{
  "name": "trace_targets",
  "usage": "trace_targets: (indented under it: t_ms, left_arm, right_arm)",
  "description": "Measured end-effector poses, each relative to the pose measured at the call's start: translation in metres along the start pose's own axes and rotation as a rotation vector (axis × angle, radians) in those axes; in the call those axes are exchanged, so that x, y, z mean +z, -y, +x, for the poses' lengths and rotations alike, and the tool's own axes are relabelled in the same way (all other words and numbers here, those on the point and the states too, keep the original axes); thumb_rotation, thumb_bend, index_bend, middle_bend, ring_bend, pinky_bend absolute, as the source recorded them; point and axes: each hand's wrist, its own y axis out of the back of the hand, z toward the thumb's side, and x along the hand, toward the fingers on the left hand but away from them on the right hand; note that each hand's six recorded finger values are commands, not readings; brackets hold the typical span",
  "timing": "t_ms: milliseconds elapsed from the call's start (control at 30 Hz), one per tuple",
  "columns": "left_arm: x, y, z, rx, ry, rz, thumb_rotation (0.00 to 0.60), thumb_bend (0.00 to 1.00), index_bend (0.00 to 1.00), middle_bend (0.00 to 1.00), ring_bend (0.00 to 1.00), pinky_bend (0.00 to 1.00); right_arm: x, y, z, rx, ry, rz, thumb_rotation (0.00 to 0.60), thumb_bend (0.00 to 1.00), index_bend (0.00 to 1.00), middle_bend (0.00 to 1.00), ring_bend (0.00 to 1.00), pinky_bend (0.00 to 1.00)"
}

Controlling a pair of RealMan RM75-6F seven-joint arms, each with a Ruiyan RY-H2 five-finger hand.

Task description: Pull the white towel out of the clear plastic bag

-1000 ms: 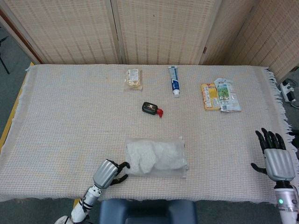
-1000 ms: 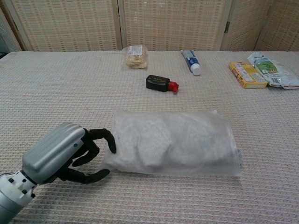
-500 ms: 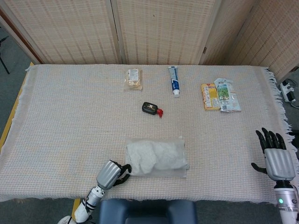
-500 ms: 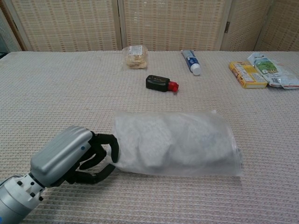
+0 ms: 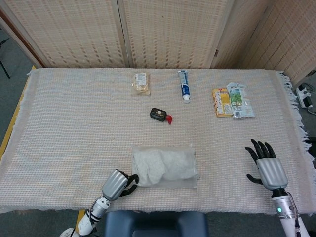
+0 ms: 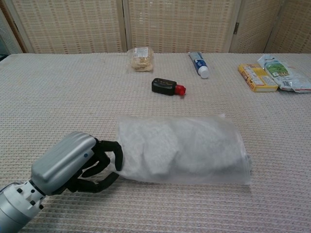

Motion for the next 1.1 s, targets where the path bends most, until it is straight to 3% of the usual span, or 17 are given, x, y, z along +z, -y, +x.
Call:
trace_targets:
  t_ms: [167, 400, 600, 1100]
  left_arm:
    - [0.002, -0.004, 0.001, 0.01, 0.005, 0.0, 0.6, 0.52, 0.67, 1.0, 1.0, 1.0]
    - [0.002, -0.008, 0.002, 0.02, -0.005, 0.003, 0.6, 0.51, 0.67, 1.0, 1.0, 1.0]
    - [0.004, -0.011, 0.004, 0.028, -0.001, 0.001, 0.6, 0.51, 0.67, 1.0, 1.0, 1.0]
    - [0.005, -0.021, 0.008, 0.051, -0.009, -0.015, 0.6, 0.51, 0.68, 1.0, 1.0, 1.0]
  right_arm:
    - [0.025, 0.023, -0.014, 0.029, -0.091, -0.105, 0.6, 0.26, 0.45, 0.0, 0.0, 0.0]
    - [0.072, 0.057, -0.028, 0.062, -0.184, -0.309, 0.6, 0.26, 0.47, 0.0, 0.0, 0.0]
    - [0.095, 0.074, -0.032, 0.079, -0.197, -0.435, 0.6, 0.26, 0.48, 0.0, 0.0, 0.0]
    - [0.12, 0.078, -0.037, 0.045, -0.216, -0.586, 0.6, 0.26, 0.48, 0.0, 0.0, 0.0]
